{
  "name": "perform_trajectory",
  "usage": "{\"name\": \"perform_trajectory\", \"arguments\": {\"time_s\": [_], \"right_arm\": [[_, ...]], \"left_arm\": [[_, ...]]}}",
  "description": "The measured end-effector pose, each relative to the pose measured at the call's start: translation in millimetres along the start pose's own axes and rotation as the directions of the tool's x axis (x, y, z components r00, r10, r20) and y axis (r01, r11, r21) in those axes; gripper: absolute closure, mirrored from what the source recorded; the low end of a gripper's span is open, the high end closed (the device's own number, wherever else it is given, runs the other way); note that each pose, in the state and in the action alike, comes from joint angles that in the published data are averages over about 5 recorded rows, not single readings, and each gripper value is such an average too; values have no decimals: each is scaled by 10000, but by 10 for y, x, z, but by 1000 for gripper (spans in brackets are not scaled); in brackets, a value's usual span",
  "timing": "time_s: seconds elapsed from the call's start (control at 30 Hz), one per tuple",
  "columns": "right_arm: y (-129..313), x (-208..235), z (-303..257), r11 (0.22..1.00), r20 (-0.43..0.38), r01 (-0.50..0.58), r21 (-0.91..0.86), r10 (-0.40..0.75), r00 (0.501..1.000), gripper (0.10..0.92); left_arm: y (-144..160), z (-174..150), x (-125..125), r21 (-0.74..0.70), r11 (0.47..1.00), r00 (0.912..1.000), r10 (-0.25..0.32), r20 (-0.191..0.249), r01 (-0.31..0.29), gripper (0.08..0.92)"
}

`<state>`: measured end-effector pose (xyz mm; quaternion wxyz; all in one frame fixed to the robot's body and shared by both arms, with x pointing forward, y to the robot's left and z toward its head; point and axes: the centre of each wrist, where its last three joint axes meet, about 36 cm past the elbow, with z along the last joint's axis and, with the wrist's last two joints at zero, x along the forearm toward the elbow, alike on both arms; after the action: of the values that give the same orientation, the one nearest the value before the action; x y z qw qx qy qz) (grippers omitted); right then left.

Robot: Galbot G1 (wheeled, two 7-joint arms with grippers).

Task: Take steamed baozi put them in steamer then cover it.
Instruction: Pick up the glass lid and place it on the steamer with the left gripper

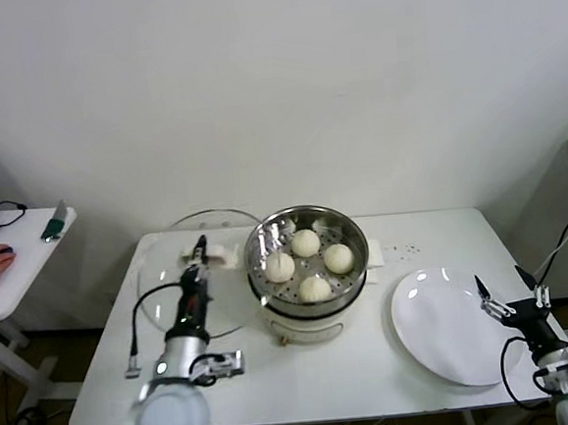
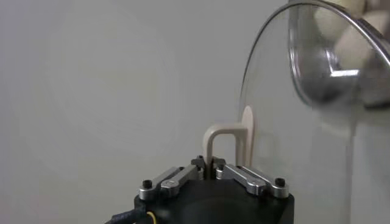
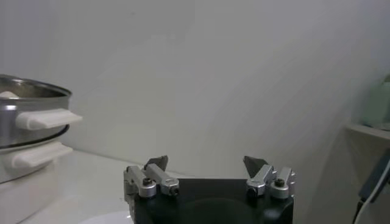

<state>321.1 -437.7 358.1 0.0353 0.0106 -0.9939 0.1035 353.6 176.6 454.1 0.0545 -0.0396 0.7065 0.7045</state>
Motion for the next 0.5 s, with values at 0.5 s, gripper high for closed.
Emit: {"name": "perform_trajectory", "arguments": {"time_s": [0.5], "right_arm": [[-55,63,104,9993,-94,-377,22,377,9992,200]], "left_arm": [[115,-1105,-547,559,9968,9958,535,745,-578,850]]}}
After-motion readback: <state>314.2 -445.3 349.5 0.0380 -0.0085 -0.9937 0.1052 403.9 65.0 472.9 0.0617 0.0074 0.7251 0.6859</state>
